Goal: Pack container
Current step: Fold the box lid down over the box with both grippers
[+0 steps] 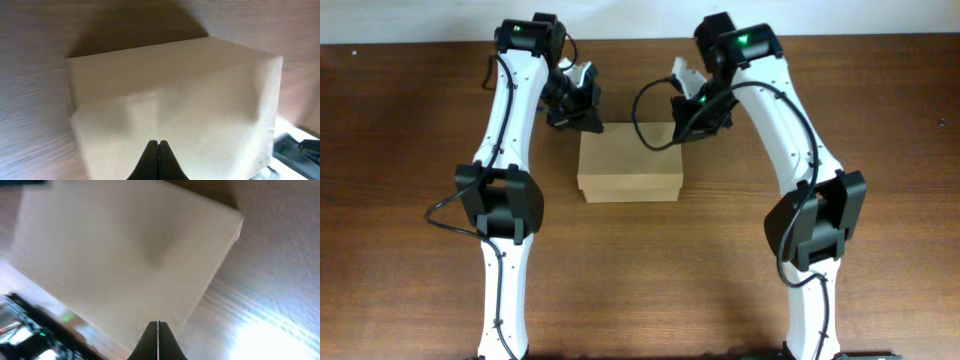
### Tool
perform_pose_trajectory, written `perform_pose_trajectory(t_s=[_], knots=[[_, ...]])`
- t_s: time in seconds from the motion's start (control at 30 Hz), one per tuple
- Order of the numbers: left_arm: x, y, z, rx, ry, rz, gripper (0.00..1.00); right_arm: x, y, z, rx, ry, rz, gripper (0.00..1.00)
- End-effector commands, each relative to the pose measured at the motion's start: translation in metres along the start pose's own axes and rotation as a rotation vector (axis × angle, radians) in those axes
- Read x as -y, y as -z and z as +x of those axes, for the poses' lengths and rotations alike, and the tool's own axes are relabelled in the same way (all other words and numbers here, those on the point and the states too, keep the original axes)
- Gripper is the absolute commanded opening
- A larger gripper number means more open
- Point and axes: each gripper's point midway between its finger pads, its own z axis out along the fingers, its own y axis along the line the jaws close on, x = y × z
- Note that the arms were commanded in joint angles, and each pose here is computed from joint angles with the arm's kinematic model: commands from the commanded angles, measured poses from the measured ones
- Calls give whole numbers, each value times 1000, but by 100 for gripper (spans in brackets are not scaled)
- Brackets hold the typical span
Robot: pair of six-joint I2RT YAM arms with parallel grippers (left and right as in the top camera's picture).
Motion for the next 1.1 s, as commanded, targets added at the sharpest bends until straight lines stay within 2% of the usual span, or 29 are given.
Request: perform_pose_trajectory(t_s=[0.0,0.17,0.37,0.53,0.87,1.07], knots=[[20,63,11,171,-109,-188,2,-15,36,14,41,91,144,4],[34,91,35,243,-154,-382,2,-30,47,29,34,134,199,4],[10,64,68,112,-104,-538,2,-26,40,29,26,124,219,4],[-19,24,81,-13,-62,-571,2,-16,8,20,27,116,211,4],[-41,-20,84,-58,-49,-562,2,4,-57,31,-32,64,173,4],[-46,-36,86,-73,-45,-541,1,9,-65,34,-41,62,178,4]])
